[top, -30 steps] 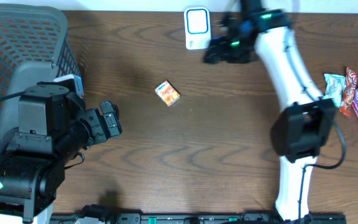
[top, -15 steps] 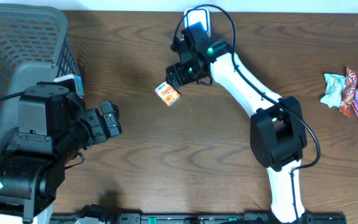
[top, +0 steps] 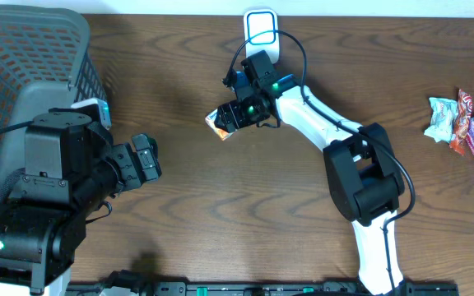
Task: Scan the item barcode
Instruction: 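Hold the orange packet up in front of the scanner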
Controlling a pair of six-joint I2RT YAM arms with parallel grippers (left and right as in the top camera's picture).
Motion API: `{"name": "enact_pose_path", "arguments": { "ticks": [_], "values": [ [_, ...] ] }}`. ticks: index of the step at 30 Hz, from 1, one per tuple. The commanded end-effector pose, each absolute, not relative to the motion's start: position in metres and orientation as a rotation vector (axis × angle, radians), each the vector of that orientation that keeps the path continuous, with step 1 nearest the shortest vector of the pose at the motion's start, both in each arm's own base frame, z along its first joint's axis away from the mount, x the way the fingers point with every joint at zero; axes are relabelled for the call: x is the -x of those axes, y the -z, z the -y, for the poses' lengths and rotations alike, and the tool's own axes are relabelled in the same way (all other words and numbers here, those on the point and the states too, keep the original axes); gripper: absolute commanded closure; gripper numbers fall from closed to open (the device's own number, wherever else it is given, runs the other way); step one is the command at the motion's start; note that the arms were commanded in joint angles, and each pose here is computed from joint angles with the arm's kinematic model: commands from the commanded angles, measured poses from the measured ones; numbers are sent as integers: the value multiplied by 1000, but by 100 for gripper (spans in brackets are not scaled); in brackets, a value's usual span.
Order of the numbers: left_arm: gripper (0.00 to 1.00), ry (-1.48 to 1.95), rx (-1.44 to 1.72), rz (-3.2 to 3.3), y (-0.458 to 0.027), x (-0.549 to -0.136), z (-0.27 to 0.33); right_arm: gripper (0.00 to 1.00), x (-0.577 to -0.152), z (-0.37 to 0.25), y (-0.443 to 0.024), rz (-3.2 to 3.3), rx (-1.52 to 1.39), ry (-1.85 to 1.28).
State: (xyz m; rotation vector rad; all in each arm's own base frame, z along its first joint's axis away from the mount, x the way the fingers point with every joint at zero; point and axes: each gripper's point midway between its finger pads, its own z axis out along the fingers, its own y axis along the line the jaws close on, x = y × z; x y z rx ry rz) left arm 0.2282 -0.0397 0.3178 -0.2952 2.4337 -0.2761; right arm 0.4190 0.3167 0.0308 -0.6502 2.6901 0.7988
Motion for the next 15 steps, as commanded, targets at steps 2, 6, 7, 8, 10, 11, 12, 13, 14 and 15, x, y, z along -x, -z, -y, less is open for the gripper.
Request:
{"name": "enact_pose_path", "arguments": {
  "ticks": [2, 6, 7, 8, 10, 11, 12, 13, 14, 15],
  "values": [
    [2, 258, 295, -2432, -318, -228, 37, 27, -409, -321, -2, -2751, 650, -830],
    [2, 258, 295, -2432, -318, -228, 37, 44, -406, -320, 11, -2783, 643, -825],
    [2, 258, 295, -2432, -318, -228, 37, 51, -405, -319, 13, -2790, 642, -827],
    [2, 258, 295, -2432, -318, -228, 37, 61, -404, -319, 14, -2794, 642, -831],
    [2, 258, 295, -2432, -318, -228, 37, 83, -401, -318, 16, -2810, 640, -827],
    [2, 258, 295, -2432, -318, -228, 37, 91, -401, -317, 16, -2811, 640, -826],
    [2, 258, 295, -2432, -318, -228, 37, 98, -401, -318, 14, -2810, 640, -827],
    [2, 258, 295, -2432, -318, -228, 37, 99, -403, -318, 10, -2804, 640, -826],
    [2, 258, 295, -2432, -318, -228, 37, 99, -404, -318, 8, -2801, 640, -825],
    [2, 258, 295, -2432, -318, -228, 37, 99, -407, -317, 1, -2795, 637, -811]
  ]
}}
